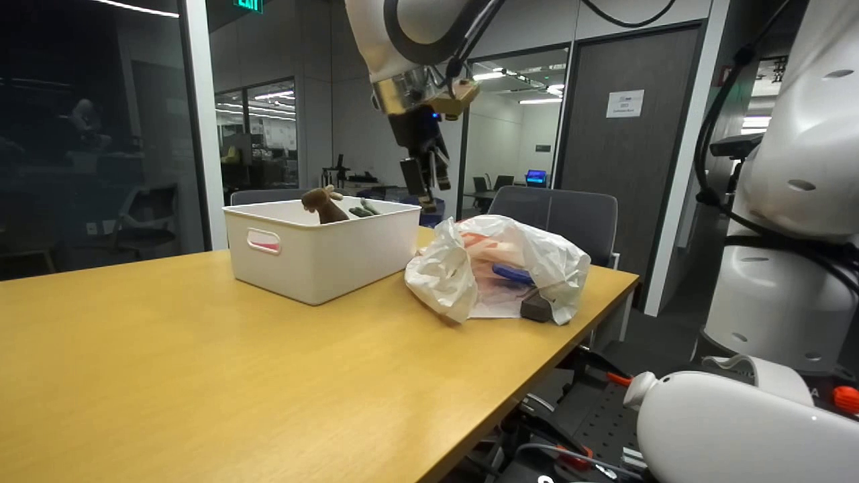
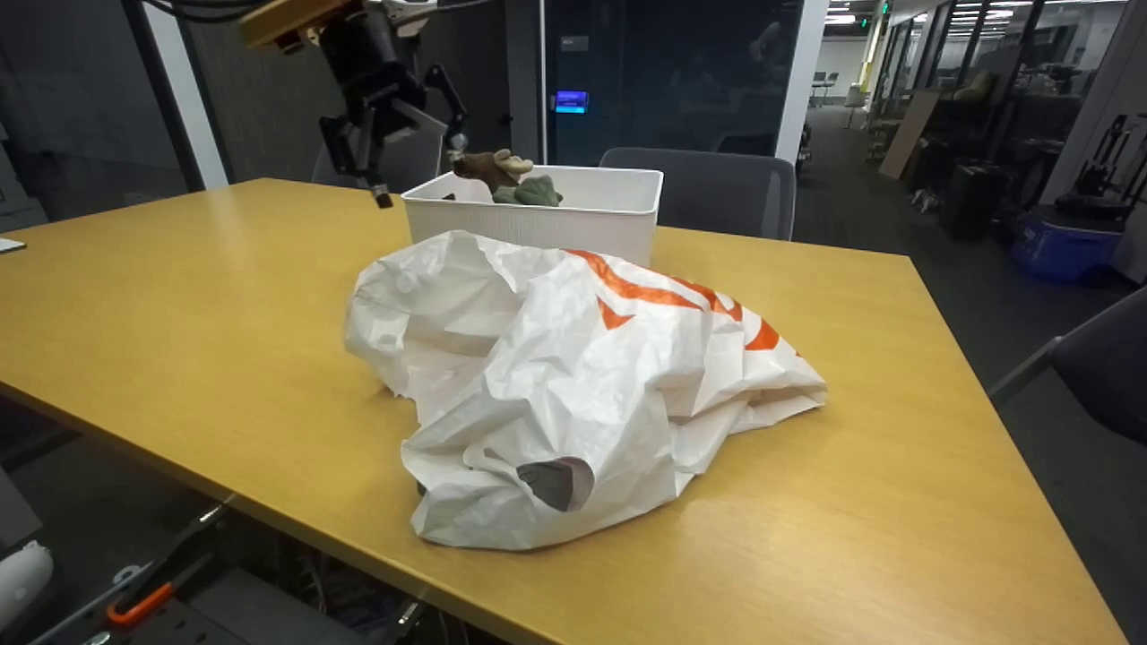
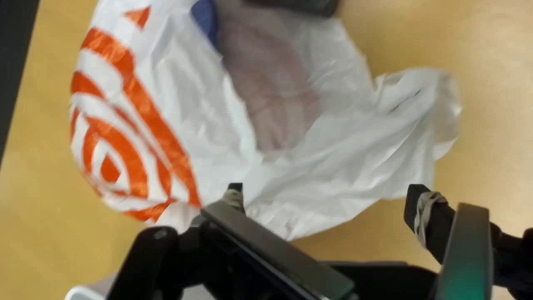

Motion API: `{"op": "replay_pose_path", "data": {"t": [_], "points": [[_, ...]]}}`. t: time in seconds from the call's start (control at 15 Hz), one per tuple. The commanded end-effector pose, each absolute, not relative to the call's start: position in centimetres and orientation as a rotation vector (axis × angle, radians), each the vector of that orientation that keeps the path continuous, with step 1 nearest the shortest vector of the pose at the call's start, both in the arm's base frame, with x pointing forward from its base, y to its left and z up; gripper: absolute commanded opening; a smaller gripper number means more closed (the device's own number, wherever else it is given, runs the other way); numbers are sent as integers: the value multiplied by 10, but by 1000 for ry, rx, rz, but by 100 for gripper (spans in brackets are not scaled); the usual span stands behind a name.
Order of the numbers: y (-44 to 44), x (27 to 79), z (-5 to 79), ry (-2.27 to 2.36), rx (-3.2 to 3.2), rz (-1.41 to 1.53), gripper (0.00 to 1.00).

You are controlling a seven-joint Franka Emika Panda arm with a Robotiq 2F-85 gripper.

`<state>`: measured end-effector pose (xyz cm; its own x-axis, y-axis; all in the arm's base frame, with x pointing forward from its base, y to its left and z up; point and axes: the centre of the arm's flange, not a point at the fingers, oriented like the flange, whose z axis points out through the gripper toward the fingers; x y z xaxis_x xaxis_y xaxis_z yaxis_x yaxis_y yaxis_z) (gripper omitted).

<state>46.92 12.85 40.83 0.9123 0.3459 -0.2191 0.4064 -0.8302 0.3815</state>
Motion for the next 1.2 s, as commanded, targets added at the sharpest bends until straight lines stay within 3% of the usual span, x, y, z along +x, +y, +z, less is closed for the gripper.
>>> {"op": "replay_pose_path", "data": {"t": [0.0,0.33,0.53,1.13], "points": [[78,407,404,516,2755,-405,100],[10,387,351,454,2864,-746,100],[-13,395,311,511,2987,-801,100],[-40,455,260,159,3152,-243,100]]}}
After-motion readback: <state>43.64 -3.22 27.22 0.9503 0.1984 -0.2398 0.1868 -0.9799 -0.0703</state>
